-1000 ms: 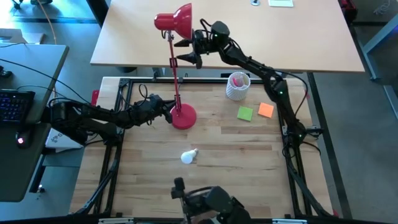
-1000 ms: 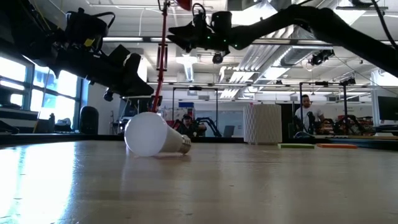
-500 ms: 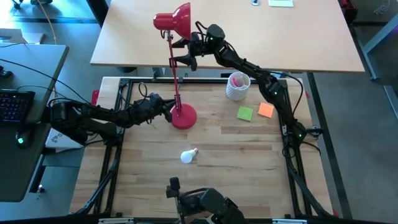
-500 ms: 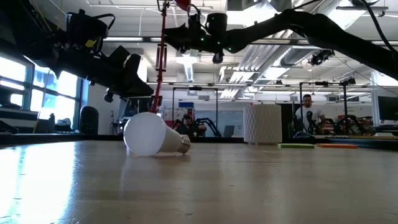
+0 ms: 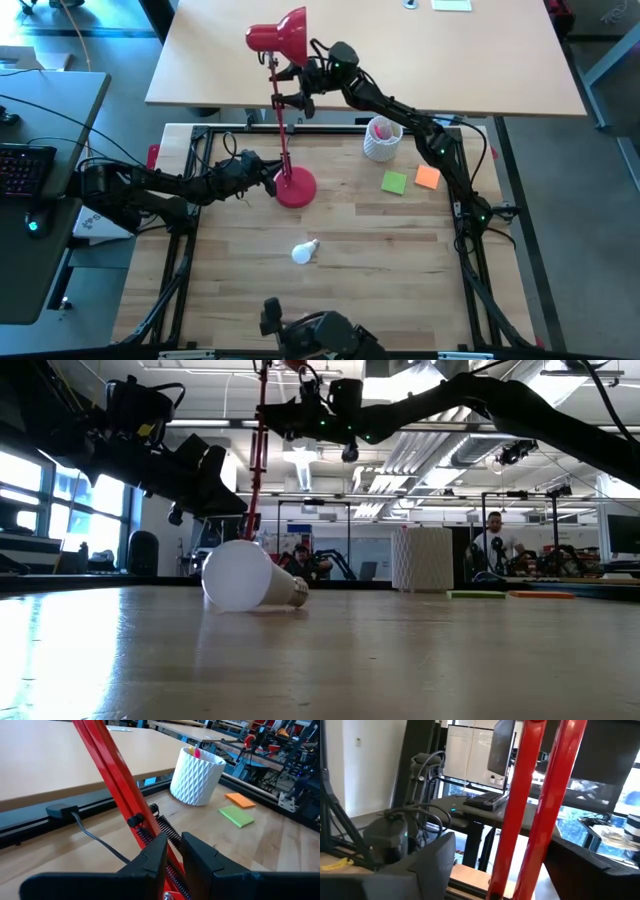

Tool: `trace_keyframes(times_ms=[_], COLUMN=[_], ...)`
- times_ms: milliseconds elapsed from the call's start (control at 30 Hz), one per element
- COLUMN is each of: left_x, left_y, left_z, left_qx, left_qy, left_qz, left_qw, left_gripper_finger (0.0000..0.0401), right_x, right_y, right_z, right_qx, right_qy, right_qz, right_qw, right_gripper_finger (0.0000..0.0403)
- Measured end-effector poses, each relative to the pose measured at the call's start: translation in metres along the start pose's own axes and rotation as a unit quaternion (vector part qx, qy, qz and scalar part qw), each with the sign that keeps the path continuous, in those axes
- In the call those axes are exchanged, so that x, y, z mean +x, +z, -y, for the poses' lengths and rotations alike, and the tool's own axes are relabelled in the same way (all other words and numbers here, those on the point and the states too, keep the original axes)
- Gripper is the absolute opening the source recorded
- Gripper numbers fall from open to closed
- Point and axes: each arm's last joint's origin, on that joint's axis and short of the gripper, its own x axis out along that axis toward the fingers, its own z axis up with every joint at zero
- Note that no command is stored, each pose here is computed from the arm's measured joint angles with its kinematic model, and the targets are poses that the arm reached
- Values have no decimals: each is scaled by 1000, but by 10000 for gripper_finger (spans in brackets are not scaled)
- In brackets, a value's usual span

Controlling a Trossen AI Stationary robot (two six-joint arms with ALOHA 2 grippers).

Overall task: Screw lightbulb
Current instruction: Adjust the red lamp

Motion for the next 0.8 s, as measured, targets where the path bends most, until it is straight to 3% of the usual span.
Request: trace_keyframes(times_ms=[333,800], left_x=[0,0], left_y=[0,-4], left_z=[0,-1], left_qx=[0,1], left_qy=[3,9], left_qz=[1,-17], left_qw=[1000,1000], left_gripper_finger=[51,51], right_x=[0,6], right_y=[-2,-5], right_z=[0,-7], right_qx=[17,26], right_qy=[3,10], right_qz=[-7,-29], right_qw=[1000,999], right_gripper_finger=[116,112])
